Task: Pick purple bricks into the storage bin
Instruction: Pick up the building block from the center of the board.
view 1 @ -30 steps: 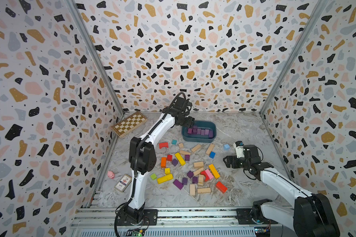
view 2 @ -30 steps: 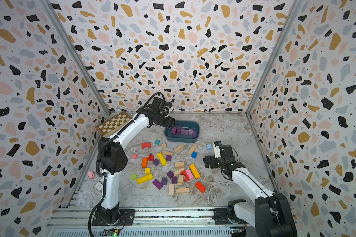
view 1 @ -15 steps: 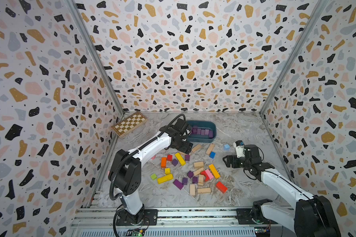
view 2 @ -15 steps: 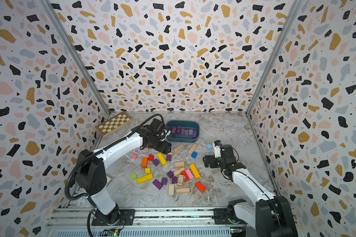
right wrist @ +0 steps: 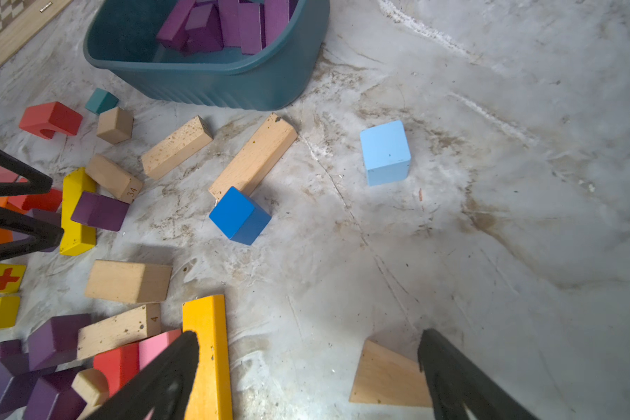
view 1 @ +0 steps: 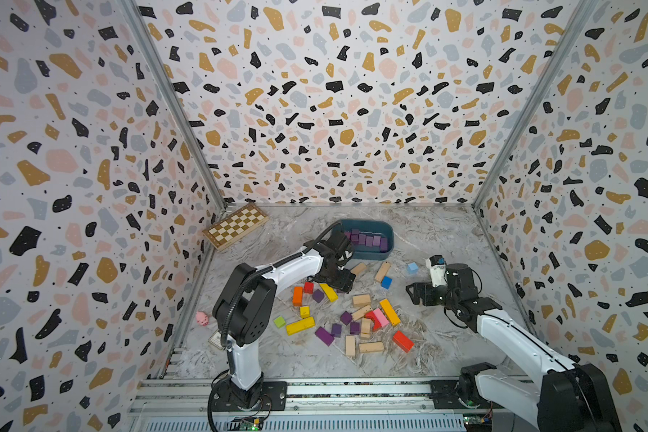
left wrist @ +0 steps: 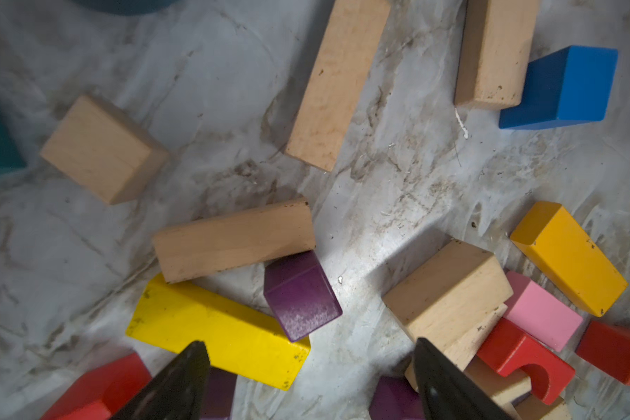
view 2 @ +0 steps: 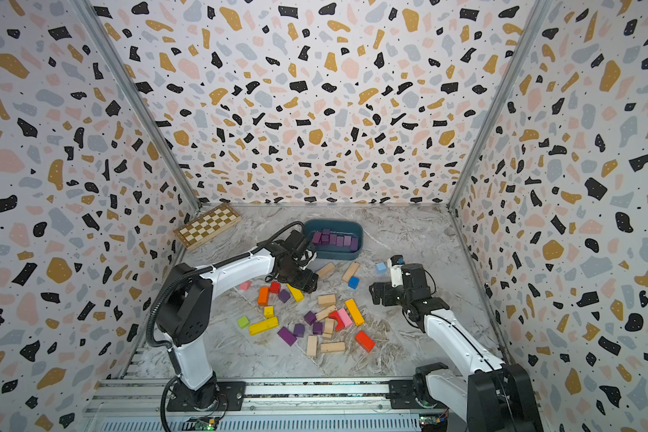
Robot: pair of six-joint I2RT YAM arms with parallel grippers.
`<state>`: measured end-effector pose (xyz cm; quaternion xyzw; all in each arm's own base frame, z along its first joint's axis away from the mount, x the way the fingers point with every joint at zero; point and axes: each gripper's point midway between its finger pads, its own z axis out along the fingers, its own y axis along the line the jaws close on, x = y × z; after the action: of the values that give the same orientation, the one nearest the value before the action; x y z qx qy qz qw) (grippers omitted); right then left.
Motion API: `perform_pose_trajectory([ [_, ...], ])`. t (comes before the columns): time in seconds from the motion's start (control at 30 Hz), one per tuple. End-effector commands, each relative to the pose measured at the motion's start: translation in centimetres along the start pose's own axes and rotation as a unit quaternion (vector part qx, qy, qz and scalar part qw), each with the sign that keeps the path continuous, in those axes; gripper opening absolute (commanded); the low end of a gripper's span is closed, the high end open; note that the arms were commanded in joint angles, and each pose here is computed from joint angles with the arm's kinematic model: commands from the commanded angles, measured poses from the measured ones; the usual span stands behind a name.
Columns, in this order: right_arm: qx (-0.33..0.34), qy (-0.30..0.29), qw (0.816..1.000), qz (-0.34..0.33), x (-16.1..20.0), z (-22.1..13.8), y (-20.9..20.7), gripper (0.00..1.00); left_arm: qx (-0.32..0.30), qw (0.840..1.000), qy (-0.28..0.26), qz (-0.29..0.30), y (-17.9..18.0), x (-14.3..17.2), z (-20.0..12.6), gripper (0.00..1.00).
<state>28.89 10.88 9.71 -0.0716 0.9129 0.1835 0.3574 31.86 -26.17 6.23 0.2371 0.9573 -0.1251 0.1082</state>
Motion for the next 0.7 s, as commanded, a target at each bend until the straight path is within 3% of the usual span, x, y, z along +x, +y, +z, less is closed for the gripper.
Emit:
perform_pose_trajectory([
  [0.0,0.003,-0.003,1.000,0.001,0.2,-0.2,0.0,0.96,0.012,1.000,-0.010,0.001,-0.7,-0.8,0.1,0.85],
  [0.67,0.004,0.000,1.000,0.001,0.1,0.0,-0.1,0.95,0.010,1.000,0.016,0.003,-1.0,-0.9,2.8,0.60],
])
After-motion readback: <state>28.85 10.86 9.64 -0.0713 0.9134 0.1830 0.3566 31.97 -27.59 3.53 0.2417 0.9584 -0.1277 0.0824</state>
